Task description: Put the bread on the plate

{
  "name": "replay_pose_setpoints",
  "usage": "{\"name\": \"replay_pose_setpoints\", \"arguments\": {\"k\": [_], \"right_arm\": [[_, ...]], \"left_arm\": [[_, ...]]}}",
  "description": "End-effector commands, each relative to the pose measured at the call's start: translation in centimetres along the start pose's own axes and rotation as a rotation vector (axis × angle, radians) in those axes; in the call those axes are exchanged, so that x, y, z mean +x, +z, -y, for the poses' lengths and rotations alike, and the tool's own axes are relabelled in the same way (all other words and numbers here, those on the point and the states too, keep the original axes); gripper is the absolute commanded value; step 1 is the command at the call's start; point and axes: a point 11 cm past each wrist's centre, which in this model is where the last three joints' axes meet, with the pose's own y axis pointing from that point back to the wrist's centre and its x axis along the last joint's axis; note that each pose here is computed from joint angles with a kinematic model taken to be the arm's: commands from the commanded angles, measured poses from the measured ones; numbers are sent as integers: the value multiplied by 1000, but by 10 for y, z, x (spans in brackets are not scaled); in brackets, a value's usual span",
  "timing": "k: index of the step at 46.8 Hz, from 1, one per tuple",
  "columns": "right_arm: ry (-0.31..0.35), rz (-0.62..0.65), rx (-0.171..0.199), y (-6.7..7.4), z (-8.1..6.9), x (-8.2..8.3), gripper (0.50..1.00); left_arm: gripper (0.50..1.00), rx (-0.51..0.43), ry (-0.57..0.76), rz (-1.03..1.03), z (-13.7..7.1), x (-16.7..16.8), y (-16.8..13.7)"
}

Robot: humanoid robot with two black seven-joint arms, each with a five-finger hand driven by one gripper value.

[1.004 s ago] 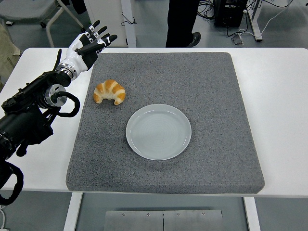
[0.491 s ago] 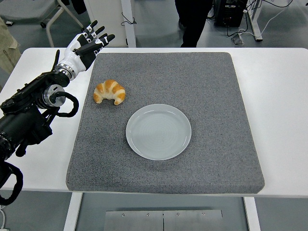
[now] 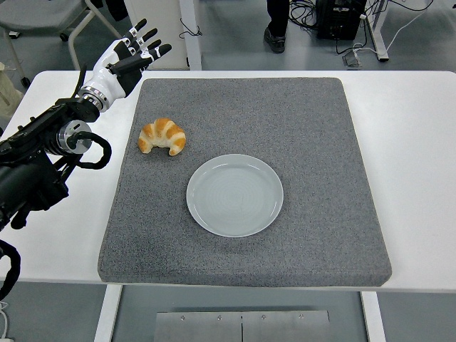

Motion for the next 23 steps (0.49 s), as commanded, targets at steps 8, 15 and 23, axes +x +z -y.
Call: {"name": "replay_pose_setpoints", "arguments": {"k": [8, 15, 23], "right_arm": [[0, -1, 0, 0, 0, 0, 1000], [0, 0, 0, 0, 0, 0, 1000], [0, 0, 0, 0, 0, 0, 1000]], "left_arm": [[977, 19, -51, 95, -9, -9, 12], [977, 42, -81, 185, -21, -9, 18], [977, 43, -127, 382, -34, -21, 30]]}}
